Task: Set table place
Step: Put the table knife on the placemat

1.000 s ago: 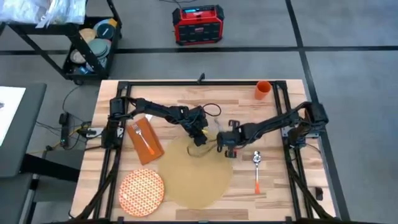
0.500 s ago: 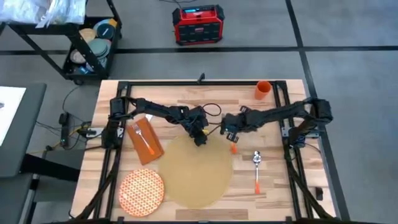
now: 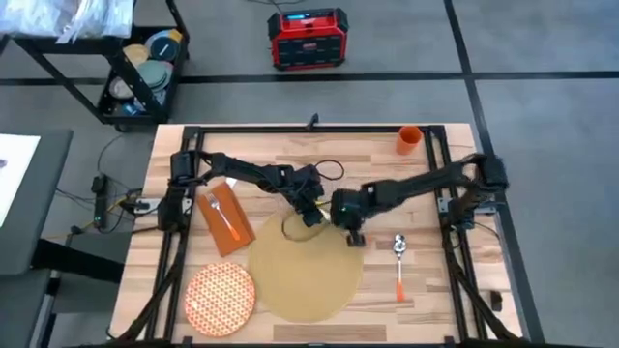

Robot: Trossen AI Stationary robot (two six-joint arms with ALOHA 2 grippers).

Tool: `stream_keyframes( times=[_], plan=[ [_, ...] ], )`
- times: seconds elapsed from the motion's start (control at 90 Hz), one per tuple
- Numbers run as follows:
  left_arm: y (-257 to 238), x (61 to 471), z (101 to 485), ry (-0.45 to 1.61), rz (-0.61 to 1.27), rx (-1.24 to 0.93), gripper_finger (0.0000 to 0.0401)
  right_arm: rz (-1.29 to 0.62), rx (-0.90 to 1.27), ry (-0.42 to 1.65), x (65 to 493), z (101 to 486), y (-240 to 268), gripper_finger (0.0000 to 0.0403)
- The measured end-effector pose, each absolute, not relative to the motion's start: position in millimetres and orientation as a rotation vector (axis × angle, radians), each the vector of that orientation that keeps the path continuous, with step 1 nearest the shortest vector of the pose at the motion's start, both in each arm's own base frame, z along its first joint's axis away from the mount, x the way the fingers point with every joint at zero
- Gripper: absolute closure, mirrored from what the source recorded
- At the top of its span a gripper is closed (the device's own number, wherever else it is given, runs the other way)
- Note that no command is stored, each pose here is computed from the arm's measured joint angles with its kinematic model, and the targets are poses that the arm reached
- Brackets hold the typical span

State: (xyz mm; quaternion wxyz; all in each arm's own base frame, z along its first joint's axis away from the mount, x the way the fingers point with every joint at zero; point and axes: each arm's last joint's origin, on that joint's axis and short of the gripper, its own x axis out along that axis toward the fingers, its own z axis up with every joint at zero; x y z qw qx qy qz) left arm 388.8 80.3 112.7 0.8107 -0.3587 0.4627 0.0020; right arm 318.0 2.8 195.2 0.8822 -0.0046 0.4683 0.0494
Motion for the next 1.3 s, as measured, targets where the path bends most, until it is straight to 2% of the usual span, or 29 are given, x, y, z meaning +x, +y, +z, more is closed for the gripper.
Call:
stream_keyframes(
  times=[0.1,0.222,0.378,0.533,0.656,0.822,1.0,1.1,1.3],
  plan=[
    [81,390,113,0.968,0.008,-0.762,0.0338,-0.031,-0.03,1.034,301,205,5,0.0403],
    [82,392,114,0.947,0.029,-0.791,0.0338,-0.125,-0.015,0.997,291,223,2,0.0403],
    [82,392,114,0.946,0.051,-0.837,0.0338,-0.207,0.094,1.058,279,225,4,0.0403],
    [82,398,126,0.948,-0.002,-0.905,0.0371,-0.128,0.079,1.141,260,230,42,0.0403],
    [81,408,169,0.886,-0.11,-0.94,0.0396,-0.065,0.053,1.136,252,230,76,0.0403],
    [59,405,208,0.943,-0.14,-0.8,0.04,-0.118,0.085,1.138,245,219,89,0.0403],
    [19,389,191,1.189,-0.151,-0.616,0.0401,-0.06,0.184,1.059,243,197,90,0.0403],
    [0,379,179,1.295,-0.17,-0.587,0.0401,-0.03,0.203,1.039,243,195,90,0.0403],
    [-36,378,174,1.31,-0.201,-0.576,0.0401,0.014,0.17,1.036,244,191,88,0.0403]
  ],
)
